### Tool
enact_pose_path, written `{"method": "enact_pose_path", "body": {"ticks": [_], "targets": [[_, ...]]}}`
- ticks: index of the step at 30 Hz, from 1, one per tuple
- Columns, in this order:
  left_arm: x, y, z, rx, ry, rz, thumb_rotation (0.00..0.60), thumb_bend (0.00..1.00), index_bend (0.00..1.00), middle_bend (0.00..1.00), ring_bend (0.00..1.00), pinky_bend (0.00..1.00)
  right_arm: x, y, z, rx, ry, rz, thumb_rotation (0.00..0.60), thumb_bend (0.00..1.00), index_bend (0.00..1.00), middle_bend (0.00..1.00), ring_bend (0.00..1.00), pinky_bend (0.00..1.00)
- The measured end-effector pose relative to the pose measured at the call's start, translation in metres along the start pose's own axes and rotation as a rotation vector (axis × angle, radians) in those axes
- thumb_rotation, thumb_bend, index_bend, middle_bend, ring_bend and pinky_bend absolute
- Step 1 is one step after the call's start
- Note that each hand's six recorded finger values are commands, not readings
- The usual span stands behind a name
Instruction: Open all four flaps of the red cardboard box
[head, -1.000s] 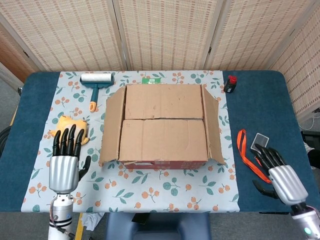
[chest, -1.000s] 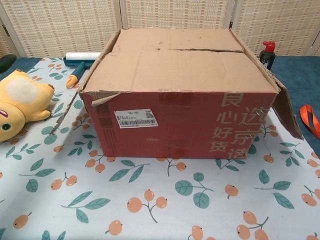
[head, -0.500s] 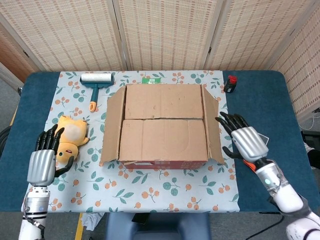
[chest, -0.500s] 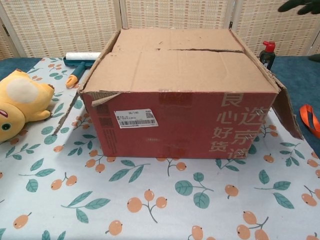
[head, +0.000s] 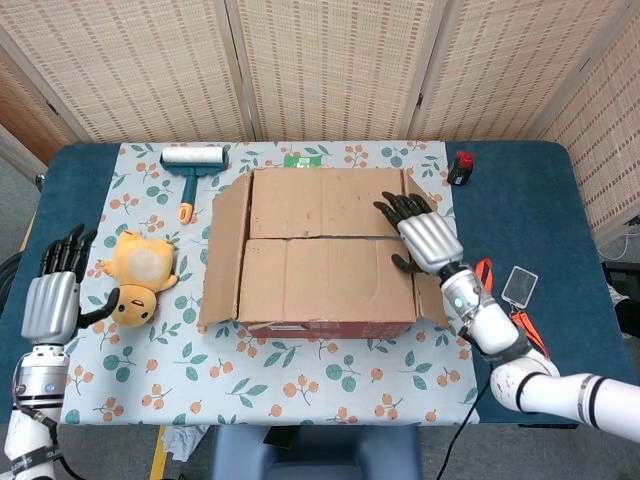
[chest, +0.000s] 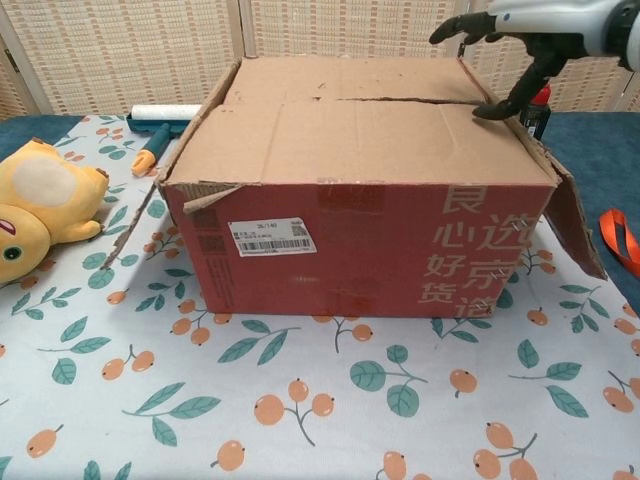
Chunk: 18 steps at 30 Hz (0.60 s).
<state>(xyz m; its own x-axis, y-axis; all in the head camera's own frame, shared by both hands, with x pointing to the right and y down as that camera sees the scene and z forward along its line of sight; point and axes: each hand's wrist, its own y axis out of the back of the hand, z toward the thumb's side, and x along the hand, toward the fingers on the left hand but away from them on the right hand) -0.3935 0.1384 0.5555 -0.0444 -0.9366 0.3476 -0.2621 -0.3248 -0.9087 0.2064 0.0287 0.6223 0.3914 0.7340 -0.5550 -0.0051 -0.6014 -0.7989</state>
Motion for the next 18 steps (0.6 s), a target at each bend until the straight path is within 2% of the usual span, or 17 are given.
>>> {"method": "enact_pose_path", "body": {"ticks": [18], "targets": [[0.016,0.001,-0.010,0.002,0.004,0.016,0.600,0.40,0.00,0.00,0.00,0.00,-0.058,-0.001,0.013,0.081,-0.028,0.048,0.600,0.42,0.00,0.00,0.00,0.00]]}}
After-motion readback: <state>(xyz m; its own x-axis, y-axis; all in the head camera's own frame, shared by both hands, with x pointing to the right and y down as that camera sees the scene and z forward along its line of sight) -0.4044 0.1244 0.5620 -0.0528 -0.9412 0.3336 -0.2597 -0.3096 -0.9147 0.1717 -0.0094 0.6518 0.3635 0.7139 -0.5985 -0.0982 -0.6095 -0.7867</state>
